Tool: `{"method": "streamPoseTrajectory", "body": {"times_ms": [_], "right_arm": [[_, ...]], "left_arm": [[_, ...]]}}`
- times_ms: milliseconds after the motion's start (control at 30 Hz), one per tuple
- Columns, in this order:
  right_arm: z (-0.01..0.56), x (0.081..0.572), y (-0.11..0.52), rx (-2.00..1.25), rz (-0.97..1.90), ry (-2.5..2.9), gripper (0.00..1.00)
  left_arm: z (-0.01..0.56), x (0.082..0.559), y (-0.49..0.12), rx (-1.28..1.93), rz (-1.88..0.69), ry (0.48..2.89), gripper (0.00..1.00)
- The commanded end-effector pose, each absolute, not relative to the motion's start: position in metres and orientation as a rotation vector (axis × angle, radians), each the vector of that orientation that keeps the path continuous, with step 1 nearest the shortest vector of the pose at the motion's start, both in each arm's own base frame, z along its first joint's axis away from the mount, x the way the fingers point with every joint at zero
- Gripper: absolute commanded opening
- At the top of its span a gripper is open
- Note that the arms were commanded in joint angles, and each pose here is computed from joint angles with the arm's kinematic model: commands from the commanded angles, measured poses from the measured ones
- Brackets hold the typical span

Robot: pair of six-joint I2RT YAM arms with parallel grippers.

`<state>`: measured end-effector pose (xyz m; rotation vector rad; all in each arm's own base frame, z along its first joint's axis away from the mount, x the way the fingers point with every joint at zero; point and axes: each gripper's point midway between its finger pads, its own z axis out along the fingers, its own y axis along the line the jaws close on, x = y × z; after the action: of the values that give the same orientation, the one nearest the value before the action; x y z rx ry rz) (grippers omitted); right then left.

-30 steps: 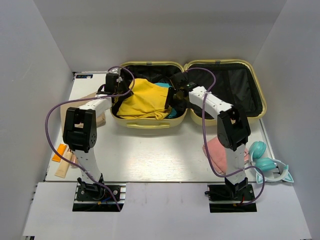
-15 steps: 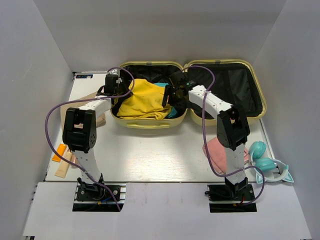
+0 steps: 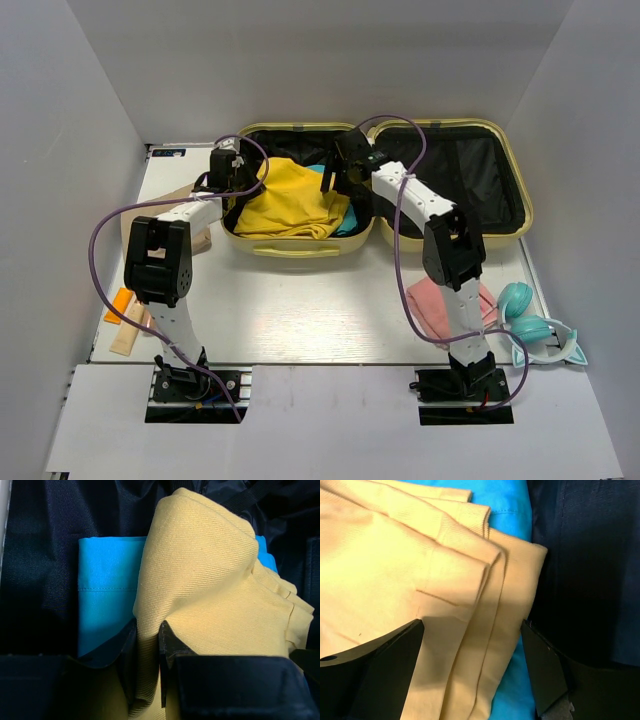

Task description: Pack the luggage

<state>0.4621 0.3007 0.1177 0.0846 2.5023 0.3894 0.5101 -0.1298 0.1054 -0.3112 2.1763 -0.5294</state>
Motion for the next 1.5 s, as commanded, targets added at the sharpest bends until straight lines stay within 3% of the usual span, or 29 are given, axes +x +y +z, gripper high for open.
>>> {"method": "streamPoseTrajectory", "body": {"times_ms": [0, 133, 233, 267, 400, 800, 967, 1000, 1133, 1267, 1300, 1333, 1367, 1400, 1467], "right_arm": [[0.113, 0.470, 0.307, 0.096, 0.417, 2.503, 0.85], [0.093, 0.467, 0.309, 0.105, 0.424, 2.550, 0.83], [0.090, 0.472, 0.312, 0.086, 0.426, 2.534, 0.67], [0.091, 0.477, 0.314, 0.075, 0.434, 2.513, 0.39], [0.122, 0.497, 0.316, 0.034, 0.413, 2.408, 0.00], [0.184, 0.509, 0.300, -0.108, 0.326, 2.263, 0.00], [0.173, 0.506, 0.294, -0.133, 0.320, 2.298, 0.00], [0.174, 0.508, 0.296, -0.138, 0.324, 2.289, 0.00], [0.174, 0.514, 0.292, -0.154, 0.304, 2.280, 0.00], [0.157, 0.514, 0.287, -0.176, 0.267, 2.322, 0.00], [0.152, 0.513, 0.287, -0.185, 0.269, 2.336, 0.00], [0.148, 0.513, 0.290, -0.215, 0.281, 2.344, 0.05], [0.150, 0.515, 0.291, -0.229, 0.292, 2.341, 0.06], [0.153, 0.513, 0.292, -0.273, 0.302, 2.336, 0.21], [0.174, 0.510, 0.300, -0.365, 0.337, 2.285, 0.35]], "left_arm": [[0.142, 0.501, -0.141, -0.259, -0.589, 2.119, 0.00], [0.140, 0.501, -0.142, -0.265, -0.598, 2.123, 0.00], [0.140, 0.501, -0.142, -0.266, -0.608, 2.119, 0.00], [0.138, 0.501, -0.142, -0.267, -0.605, 2.125, 0.00], [0.142, 0.500, -0.145, -0.248, -0.616, 2.119, 0.00], [0.190, 0.491, -0.149, -0.252, -0.674, 2.031, 0.00], [0.170, 0.473, -0.148, -0.297, -0.683, 2.057, 0.00], [0.163, 0.467, -0.149, -0.304, -0.680, 2.069, 0.05], [0.135, 0.455, -0.147, -0.329, -0.632, 2.146, 0.10], [0.114, 0.452, -0.138, -0.354, -0.541, 2.217, 0.36], [0.117, 0.455, -0.137, -0.352, -0.528, 2.214, 0.48], [0.121, 0.455, -0.135, -0.349, -0.504, 2.230, 0.79], [0.119, 0.452, -0.135, -0.341, -0.497, 2.243, 0.89], [0.123, 0.453, -0.132, -0.341, -0.475, 2.244, 1.00], [0.144, 0.453, -0.129, -0.325, -0.435, 2.223, 1.00]]}}
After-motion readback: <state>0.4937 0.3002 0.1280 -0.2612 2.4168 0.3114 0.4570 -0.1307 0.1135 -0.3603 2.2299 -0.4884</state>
